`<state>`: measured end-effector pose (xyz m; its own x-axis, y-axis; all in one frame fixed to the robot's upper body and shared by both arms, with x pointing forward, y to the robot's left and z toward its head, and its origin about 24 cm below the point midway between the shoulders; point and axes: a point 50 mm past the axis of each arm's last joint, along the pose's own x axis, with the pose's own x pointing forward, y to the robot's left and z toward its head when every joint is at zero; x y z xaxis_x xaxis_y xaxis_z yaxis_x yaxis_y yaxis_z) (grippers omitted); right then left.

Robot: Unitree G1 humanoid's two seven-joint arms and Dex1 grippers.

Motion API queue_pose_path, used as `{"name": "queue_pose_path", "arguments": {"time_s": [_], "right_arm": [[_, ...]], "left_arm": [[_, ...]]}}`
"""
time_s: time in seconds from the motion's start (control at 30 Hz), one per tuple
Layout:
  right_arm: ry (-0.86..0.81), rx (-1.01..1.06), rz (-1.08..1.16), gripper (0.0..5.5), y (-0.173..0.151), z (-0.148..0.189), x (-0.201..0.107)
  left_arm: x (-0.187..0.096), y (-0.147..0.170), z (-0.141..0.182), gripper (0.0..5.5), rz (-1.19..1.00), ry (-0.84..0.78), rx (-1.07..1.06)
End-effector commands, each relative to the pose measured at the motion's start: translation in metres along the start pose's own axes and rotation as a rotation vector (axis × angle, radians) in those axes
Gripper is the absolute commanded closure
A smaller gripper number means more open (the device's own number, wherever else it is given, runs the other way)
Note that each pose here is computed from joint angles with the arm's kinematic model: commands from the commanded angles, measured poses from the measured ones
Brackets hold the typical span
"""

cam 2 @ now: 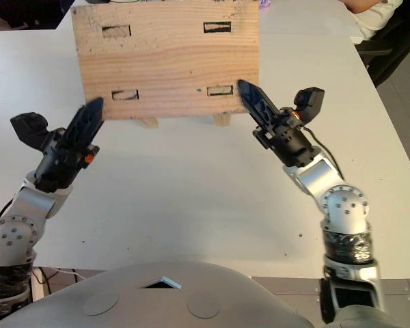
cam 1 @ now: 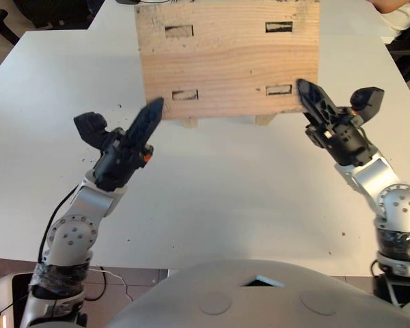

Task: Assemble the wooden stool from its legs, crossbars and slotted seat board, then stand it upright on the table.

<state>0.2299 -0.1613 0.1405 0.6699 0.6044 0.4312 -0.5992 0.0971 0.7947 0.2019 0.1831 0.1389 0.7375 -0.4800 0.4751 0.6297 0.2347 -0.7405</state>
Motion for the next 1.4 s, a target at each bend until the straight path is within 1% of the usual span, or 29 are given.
{"name": "queue_pose_path", "arguments": {"time_s": [0.03, 0.2, 0.3, 0.43, 0.53, 0.77, 0.9, 0.93, 0.97, 1.07, 1.13, 1.27, 1.3, 1.37, 1.4], "right_arm": [[-0.355, 0.374, -0.004, 4.06, 0.092, 0.018, 0.055], [-0.388, 0.501, -0.26, 4.14, 0.063, 0.024, 0.061], [-0.402, 0.543, -0.42, 4.2, 0.046, 0.015, 0.063], [-0.437, 0.567, -0.538, 4.2, 0.037, 0.015, 0.066], [-0.455, 0.574, -0.699, 4.2, 0.015, 0.012, 0.062], [-0.44, 0.512, -0.798, 4.2, -0.008, 0.006, 0.054], [-0.418, 0.441, -0.803, 4.2, -0.015, 0.002, 0.048], [-0.42, 0.417, -0.78, 3.83, -0.015, 0.003, 0.049], [-0.427, 0.393, -0.761, 3.78, -0.014, 0.005, 0.05], [-0.457, 0.352, -0.696, 3.39, -0.008, 0.014, 0.053], [-0.486, 0.33, -0.668, 3.03, -0.004, 0.021, 0.054], [-0.555, 0.237, -0.728, 2.42, -0.011, 0.037, 0.044], [-0.58, 0.158, -0.76, 2.42, -0.015, 0.049, 0.04], [-0.601, -0.013, -0.8, 2.42, -0.021, 0.07, 0.038], [-0.582, -0.156, -0.82, 2.42, -0.023, 0.08, 0.04]], "left_arm": [[0.068, -0.064, 0.048, 4.09, 0.085, -0.464, -0.409], [0.066, -0.03, 0.046, 4.15, 0.377, -0.536, -0.475], [0.067, -0.025, 0.043, 4.19, 0.457, -0.548, -0.478], [0.071, -0.021, 0.04, 4.19, 0.545, -0.574, -0.499], [0.067, -0.011, 0.034, 4.19, 0.645, -0.606, -0.51], [0.056, 0.005, 0.012, 4.19, 0.739, -0.589, -0.456], [0.05, 0.01, 0.007, 4.19, 0.737, -0.572, -0.421], [0.05, 0.01, 0.007, 4.19, 0.729, -0.57, -0.41], [0.051, 0.006, 0.009, 3.83, 0.681, -0.579, -0.413], [0.054, -0.001, 0.018, 3.51, 0.593, -0.616, -0.392], [0.052, -0.001, 0.022, 3.15, 0.587, -0.636, -0.373], [0.048, 0.0, 0.024, 2.51, 0.622, -0.642, -0.329], [0.044, 0.0, 0.031, 2.51, 0.614, -0.647, -0.271], [0.035, 0.001, 0.051, 2.51, 0.625, -0.647, -0.09], [0.031, 0.004, 0.066, 2.51, 0.641, -0.652, 0.027]]}}
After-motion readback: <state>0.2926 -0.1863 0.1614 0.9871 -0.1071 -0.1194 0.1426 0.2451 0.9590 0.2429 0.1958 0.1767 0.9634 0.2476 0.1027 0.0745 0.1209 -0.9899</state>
